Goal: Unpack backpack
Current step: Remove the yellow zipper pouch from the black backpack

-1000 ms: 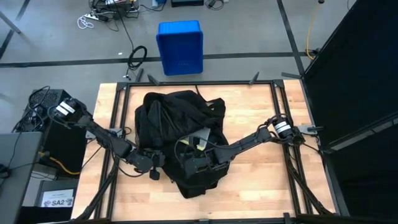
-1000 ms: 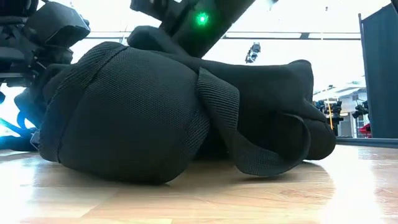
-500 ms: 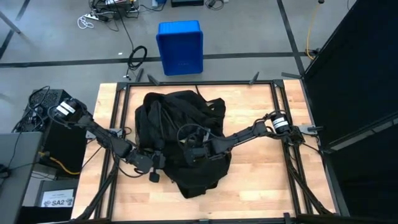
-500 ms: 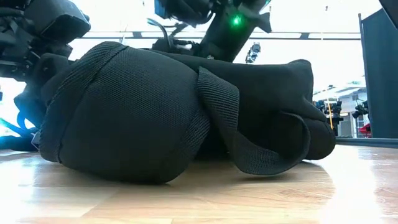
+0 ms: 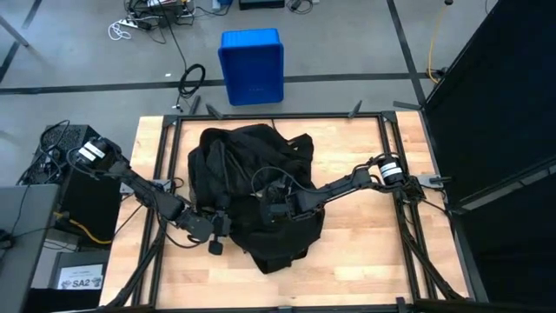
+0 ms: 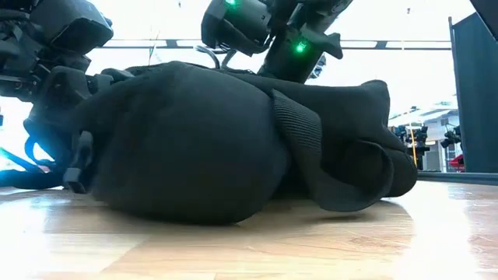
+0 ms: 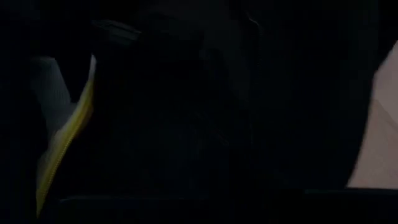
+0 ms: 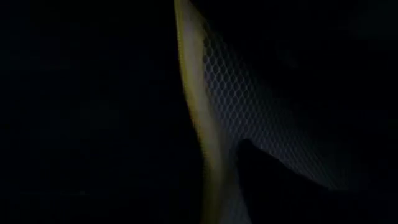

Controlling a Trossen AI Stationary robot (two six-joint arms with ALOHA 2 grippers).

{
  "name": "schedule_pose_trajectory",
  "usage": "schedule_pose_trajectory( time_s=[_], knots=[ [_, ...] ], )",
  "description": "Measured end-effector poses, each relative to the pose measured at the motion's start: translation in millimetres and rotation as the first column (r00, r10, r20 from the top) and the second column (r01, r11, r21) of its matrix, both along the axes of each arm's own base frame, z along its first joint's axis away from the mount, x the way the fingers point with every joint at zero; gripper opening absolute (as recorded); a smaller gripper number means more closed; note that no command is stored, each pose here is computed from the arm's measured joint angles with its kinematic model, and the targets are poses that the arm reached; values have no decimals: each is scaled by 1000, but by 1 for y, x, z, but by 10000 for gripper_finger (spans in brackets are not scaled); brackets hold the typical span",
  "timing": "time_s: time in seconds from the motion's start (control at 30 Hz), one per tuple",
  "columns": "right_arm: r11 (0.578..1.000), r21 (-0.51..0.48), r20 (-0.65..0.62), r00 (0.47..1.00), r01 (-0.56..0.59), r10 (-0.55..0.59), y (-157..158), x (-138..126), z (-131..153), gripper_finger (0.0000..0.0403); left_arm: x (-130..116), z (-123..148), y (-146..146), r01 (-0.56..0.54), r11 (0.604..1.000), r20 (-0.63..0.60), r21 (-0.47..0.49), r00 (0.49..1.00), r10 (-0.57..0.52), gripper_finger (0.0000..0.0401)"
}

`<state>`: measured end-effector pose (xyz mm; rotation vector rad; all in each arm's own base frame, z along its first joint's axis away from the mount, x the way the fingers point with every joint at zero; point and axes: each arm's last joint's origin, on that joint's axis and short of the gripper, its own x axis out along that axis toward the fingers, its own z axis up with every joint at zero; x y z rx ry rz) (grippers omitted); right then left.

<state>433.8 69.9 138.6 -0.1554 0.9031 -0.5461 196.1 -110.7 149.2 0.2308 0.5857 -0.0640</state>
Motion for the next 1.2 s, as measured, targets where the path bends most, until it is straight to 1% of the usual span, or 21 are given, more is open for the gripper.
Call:
schedule_pose_trajectory(
  time_s=[0.03, 0.07, 0.2, 0.3, 0.53, 0.73, 0.8, 0.9, 1.0, 1.07, 1.13, 1.2],
  knots=[
    [1000, -7, -6, 1000, -10, 10, 1, 0, 0, 16, 0, 0, 0, 0, 1000, 0, 0, 1000, 0, 10],
    [1000, -12, -6, 1000, -16, 16, 2, 0, 0, 10, 0, 0, 0, -1, 1000, 0, 0, 1000, 1, 10],
    [999, -42, 4, 999, -32, 32, 10, 1, 5, 2, 0, 0, 0, -1, 1000, 0, 0, 1000, 1, 10],
    [995, -89, 36, 998, -49, 52, 21, 6, 17, 1, 0, 0, 0, -1, 1000, -2, 1, 1000, 1, 10],
    [970, -222, 116, 985, -102, 130, 59, 16, 64, 0, 0, 0, 0, -1, 1000, -2, 1, 1000, 1, 10],
    [933, -341, 180, 967, -113, 183, 96, 15, 103, 0, 0, 0, 0, -1, 1000, -2, 1, 1000, 1, 10],
    [926, -354, 187, 960, -132, 208, 103, 14, 113, 0, 0, 0, 0, -1, 1000, -1, 0, 1000, 1, 10],
    [918, -361, 184, 952, -165, 244, 107, 15, 122, 0, 0, 0, 0, -4, 1000, 2, 2, 1000, 4, 10],
    [923, -325, 158, 950, -206, 268, 106, 14, 118, 0, 0, 0, 1, -16, 1000, 6, 10, 1000, 16, 10],
    [937, -254, 125, 953, -240, 277, 101, 13, 109, 0, 0, 0, 1, -21, 1000, 7, 15, 1000, 21, 10],
    [949, -168, 61, 958, -267, 281, 95, 9, 96, 0, 0, 0, 1, -24, 999, 3, 22, 1000, 24, 10],
    [959, -98, 5, 964, -265, 267, 89, 4, 82, 2, -1, -1, 1, -23, 999, -2, 25, 1000, 23, 10]
  ],
)
